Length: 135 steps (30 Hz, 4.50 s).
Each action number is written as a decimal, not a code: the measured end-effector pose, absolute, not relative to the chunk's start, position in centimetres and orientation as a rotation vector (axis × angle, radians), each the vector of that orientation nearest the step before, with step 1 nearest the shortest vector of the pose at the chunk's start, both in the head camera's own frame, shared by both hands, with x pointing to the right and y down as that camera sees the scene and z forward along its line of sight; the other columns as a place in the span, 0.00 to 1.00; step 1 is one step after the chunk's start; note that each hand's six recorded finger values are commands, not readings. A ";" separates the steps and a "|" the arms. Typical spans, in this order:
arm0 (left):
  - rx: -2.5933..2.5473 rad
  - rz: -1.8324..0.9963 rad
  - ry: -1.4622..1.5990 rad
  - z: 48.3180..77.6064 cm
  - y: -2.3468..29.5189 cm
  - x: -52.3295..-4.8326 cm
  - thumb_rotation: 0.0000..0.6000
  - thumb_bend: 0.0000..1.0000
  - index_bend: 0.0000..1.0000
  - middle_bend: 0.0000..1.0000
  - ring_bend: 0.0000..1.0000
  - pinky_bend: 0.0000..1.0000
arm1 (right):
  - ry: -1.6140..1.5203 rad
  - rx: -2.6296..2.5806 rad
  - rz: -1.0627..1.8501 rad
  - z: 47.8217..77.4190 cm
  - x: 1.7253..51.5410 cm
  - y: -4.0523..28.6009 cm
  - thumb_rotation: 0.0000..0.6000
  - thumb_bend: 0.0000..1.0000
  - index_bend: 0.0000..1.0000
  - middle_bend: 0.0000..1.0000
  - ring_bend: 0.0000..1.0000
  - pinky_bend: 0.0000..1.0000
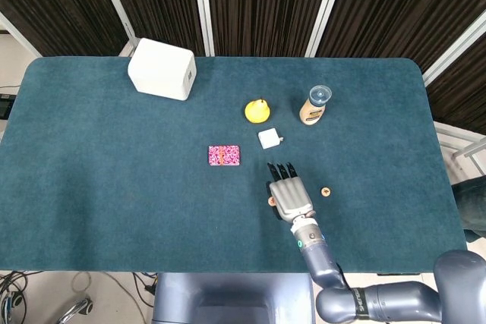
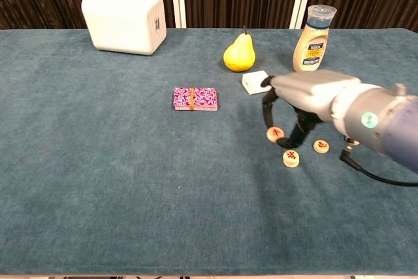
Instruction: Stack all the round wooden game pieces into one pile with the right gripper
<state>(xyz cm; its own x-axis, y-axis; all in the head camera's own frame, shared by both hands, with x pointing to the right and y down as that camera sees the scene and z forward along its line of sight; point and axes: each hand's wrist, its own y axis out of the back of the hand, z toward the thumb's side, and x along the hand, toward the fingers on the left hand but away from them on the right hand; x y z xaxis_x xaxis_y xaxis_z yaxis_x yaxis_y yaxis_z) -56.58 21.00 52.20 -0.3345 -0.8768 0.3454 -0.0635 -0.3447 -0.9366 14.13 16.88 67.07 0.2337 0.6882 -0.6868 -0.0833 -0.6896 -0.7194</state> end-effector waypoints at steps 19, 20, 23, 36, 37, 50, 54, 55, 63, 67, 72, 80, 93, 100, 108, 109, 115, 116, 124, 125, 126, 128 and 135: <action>-1.283 -1.746 1.269 52.3 21.0 -56.5 1.00 0.09 0.00 0.00 0.00 0.05 | -0.550 -1.858 1.567 68.2 16.5 17.7 1.00 0.40 0.52 0.00 0.00 0.00; -1.283 -1.746 1.269 52.3 21.0 -56.5 1.00 0.09 0.00 0.00 0.00 0.05 | -0.549 -1.858 1.567 68.2 16.5 17.8 1.00 0.40 0.52 0.00 0.00 0.00; -1.284 -1.745 1.268 52.3 21.0 -56.5 1.00 0.09 0.00 0.00 0.00 0.05 | -0.544 -1.861 1.570 68.4 16.6 17.9 1.00 0.40 0.52 0.00 0.00 0.00; -1.280 -1.747 1.272 52.2 21.0 -56.6 1.00 0.09 0.00 0.00 0.00 0.05 | -0.537 -1.869 1.569 68.9 16.2 18.5 1.00 0.40 0.52 0.00 0.00 0.00; -1.280 -1.747 1.271 52.2 21.0 -56.6 1.00 0.09 0.00 0.00 0.00 0.05 | -0.539 -1.868 1.570 68.9 16.2 18.5 1.00 0.40 0.52 0.00 0.00 0.00; -1.278 -1.749 1.269 52.2 21.0 -56.6 1.00 0.09 0.00 0.00 0.00 0.05 | -0.534 -1.865 1.578 69.0 16.4 18.6 1.00 0.40 0.52 0.00 0.00 0.00; -1.278 -1.752 1.267 52.3 21.0 -56.6 1.00 0.09 0.00 0.00 0.00 0.05 | -0.538 -1.867 1.577 69.0 16.3 18.5 1.00 0.40 0.52 0.00 0.00 0.00; -1.277 -1.752 1.267 52.3 21.0 -56.6 1.00 0.09 0.00 0.00 0.00 0.05 | -0.538 -1.866 1.576 69.0 16.3 18.5 1.00 0.40 0.52 0.00 0.00 0.00; -1.276 -1.751 1.269 52.3 21.0 -56.6 1.00 0.09 0.00 0.00 0.00 0.05 | -0.532 -1.864 1.579 68.9 16.3 18.6 1.00 0.40 0.49 0.00 0.00 0.00; -1.277 -1.752 1.267 52.3 21.0 -56.6 1.00 0.09 0.00 0.00 0.00 0.05 | -0.528 -1.862 1.577 68.8 16.3 18.5 1.00 0.40 0.48 0.00 0.00 0.00; -1.276 -1.754 1.268 52.3 21.0 -56.6 1.00 0.09 0.00 0.00 0.00 0.05 | -0.527 -1.858 1.583 68.9 16.4 18.6 1.00 0.40 0.47 0.00 0.00 0.00; -1.275 -1.755 1.268 52.3 21.0 -56.6 1.00 0.09 0.00 0.00 0.00 0.05 | -0.525 -1.856 1.587 69.0 16.5 18.6 1.00 0.40 0.45 0.00 0.00 0.00; -1.272 -1.753 1.275 52.2 21.0 -56.7 1.00 0.09 0.00 0.00 0.00 0.05 | -0.514 -1.859 1.580 68.7 16.2 18.6 1.00 0.40 0.43 0.00 0.00 0.00; -1.273 -1.753 1.273 52.2 21.0 -56.7 1.00 0.09 0.00 0.00 0.00 0.05 | -0.564 -1.829 1.579 67.7 17.0 17.1 1.00 0.40 0.37 0.00 0.00 0.00; -1.276 -1.750 1.275 52.1 21.0 -56.6 1.00 0.09 0.00 0.00 0.00 0.05 | -0.666 -1.777 1.618 67.1 20.5 14.9 1.00 0.40 0.36 0.00 0.00 0.00; -1.277 -1.749 1.274 52.1 21.0 -56.6 1.00 0.09 0.00 0.00 0.00 0.05 | -0.663 -1.766 1.624 67.0 21.0 14.8 1.00 0.40 0.36 0.00 0.00 0.00; -1.276 -1.751 1.272 52.1 21.1 -56.5 1.00 0.09 0.00 0.00 0.00 0.05 | -0.630 -1.741 1.665 67.5 23.1 15.0 1.00 0.40 0.36 0.00 0.00 0.00; -1.276 -1.751 1.272 52.1 21.1 -56.5 1.00 0.09 0.00 0.00 0.00 0.05 | -0.623 -1.740 1.674 67.8 23.4 15.1 1.00 0.40 0.36 0.00 0.00 0.00; -1.278 -1.756 1.267 52.2 21.1 -56.5 1.00 0.09 0.00 0.00 0.00 0.05 | -0.626 -1.749 1.696 69.2 23.9 15.8 1.00 0.40 0.36 0.00 0.00 0.00; -1.278 -1.755 1.268 52.2 21.1 -56.5 1.00 0.09 0.00 0.00 0.00 0.05 | -0.626 -1.749 1.696 69.4 23.9 15.9 1.00 0.40 0.36 0.00 0.00 0.00; -1.278 -1.754 1.270 52.1 21.1 -56.5 1.00 0.09 0.00 0.00 0.00 0.05 | -0.625 -1.748 1.695 69.6 23.9 16.0 1.00 0.40 0.36 0.00 0.00 0.00; -1.277 -1.754 1.271 52.1 21.1 -56.6 1.00 0.09 0.00 0.00 0.00 0.05 | -0.622 -1.750 1.696 70.0 23.7 16.1 1.00 0.40 0.36 0.00 0.00 0.00; -1.277 -1.755 1.275 52.1 21.0 -56.7 1.00 0.09 0.00 0.00 0.00 0.05 | -0.620 -1.759 1.698 70.9 23.2 16.8 1.00 0.40 0.42 0.00 0.00 0.00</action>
